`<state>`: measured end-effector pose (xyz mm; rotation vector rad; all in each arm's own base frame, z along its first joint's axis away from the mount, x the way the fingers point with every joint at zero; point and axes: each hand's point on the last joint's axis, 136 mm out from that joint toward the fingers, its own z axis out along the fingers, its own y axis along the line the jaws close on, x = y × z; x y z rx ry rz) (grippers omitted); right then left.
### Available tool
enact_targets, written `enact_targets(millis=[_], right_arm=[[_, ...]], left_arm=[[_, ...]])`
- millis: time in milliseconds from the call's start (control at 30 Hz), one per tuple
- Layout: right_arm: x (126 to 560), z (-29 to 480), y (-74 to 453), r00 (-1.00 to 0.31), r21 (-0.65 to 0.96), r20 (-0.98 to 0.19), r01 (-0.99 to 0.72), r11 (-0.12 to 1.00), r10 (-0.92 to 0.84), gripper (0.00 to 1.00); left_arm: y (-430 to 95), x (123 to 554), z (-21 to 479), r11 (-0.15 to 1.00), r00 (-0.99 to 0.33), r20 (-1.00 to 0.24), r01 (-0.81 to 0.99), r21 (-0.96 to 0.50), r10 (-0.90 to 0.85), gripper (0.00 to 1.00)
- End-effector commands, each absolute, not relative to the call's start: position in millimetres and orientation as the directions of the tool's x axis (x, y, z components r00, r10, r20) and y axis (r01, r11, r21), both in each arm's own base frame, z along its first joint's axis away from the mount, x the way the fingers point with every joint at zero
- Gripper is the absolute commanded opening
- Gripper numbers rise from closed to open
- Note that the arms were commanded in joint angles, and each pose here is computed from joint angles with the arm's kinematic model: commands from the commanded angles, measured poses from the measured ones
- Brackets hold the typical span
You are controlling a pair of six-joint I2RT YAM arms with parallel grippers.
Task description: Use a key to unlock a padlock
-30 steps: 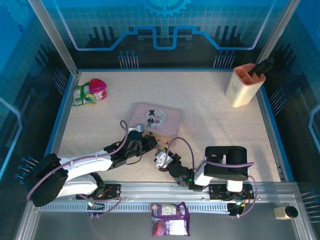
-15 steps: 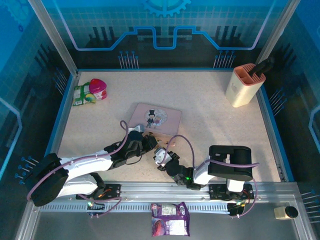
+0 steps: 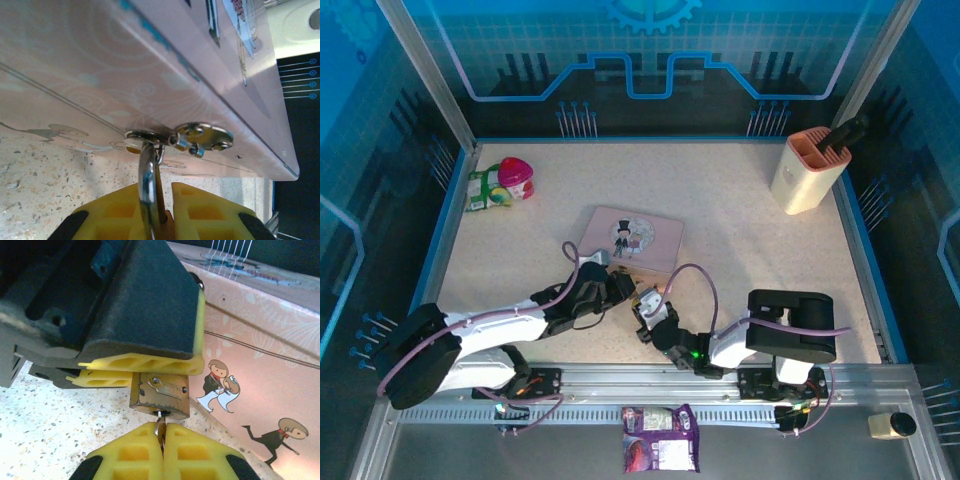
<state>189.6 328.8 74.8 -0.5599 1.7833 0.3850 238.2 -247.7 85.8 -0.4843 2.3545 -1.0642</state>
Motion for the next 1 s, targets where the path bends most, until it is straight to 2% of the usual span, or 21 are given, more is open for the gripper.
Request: enact_targets(millis=[0, 200, 300, 567, 967], right_arm=[[190.1, 83.5, 331.6, -0.293, 0.142, -0.956, -0.539, 0.83, -0.027, 0.02], [184.4, 74.5, 329.9, -0.368, 0.246, -0.929, -0.538, 0.806, 0.038, 0.0], [182.3, 70.1, 328.6, -0.394, 0.259, -0.919, -0.528, 0.809, 0.037, 0.0], [182.1, 73.6, 324.4, -0.393, 0.275, -0.918, -0.517, 0.811, 0.061, 0.0], [184.1, 64.5, 310.6, -0.424, 0.321, -0.9, -0.479, 0.817, 0.105, 0.0]], left_arm=[[-266.5, 249.4, 116.5, 0.56, -0.792, -0.316, -0.039, -0.828, -0.522, 0.01], [-266.4, 249.9, 111.5, 0.568, -0.793, -0.317, -0.045, -0.822, -0.52, 0.09], [-265.9, 249.9, 108.4, 0.578, -0.795, -0.316, -0.053, -0.814, -0.518, 0.2], [-255.5, 251.0, 104.2, 0.598, -0.777, -0.329, -0.076, -0.798, -0.537, 0.41], [-224.2, 252.1, 104.5, 0.631, -0.732, -0.369, -0.107, -0.768, -0.573, 0.54]])
